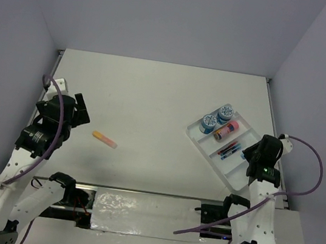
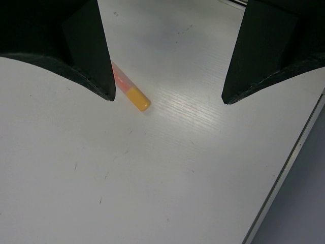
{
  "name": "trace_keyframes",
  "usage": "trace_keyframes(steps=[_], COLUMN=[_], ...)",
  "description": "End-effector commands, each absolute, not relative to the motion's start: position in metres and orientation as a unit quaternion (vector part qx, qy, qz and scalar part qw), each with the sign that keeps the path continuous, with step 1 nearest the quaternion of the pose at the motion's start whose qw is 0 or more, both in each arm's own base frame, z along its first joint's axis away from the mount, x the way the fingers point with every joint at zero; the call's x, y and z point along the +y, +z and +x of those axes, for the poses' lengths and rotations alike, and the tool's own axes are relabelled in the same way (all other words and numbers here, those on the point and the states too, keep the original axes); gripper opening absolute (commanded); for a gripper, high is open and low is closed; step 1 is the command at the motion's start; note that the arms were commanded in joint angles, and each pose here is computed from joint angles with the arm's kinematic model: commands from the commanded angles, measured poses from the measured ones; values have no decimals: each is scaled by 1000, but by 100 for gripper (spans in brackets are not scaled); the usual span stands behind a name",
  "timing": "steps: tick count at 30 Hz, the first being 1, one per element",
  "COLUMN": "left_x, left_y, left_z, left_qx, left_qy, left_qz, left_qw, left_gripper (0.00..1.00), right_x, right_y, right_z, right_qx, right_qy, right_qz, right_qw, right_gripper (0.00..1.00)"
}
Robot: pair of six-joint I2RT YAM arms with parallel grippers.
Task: Sort the stationery into containers
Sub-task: Place the pen in the storage box, then pick up the pen from the center of the board.
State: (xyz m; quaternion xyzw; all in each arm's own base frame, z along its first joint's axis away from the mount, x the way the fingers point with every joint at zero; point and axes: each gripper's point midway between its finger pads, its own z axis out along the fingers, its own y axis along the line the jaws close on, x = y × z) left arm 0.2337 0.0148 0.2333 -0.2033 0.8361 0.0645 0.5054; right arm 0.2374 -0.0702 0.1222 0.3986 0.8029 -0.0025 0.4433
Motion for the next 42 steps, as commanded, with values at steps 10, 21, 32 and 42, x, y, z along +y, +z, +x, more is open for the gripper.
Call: trace_keyframes(steps=[10,21,32,42], left_x=[19,20,-33,-22], left_y=[229,219,179,79], left_z=[241,245,259,253], left_qx=[838,849,874,838], left_qy=[88,106,-28,55], left_qz=[-212,-215,-266,-462], left_qw=[494,471,406,283], left_gripper=[99,99,99,99], right_x=[-107,-115,-54,108], right_y=[105,93,129,193], right_z=[202,203,248,237], right_qx=[782,796,825,866], right_qy=[-112,-111,49,184], right_qz=[500,505,370,81], right_qw=[356,315,424,457], right_gripper=[3,68,84,98])
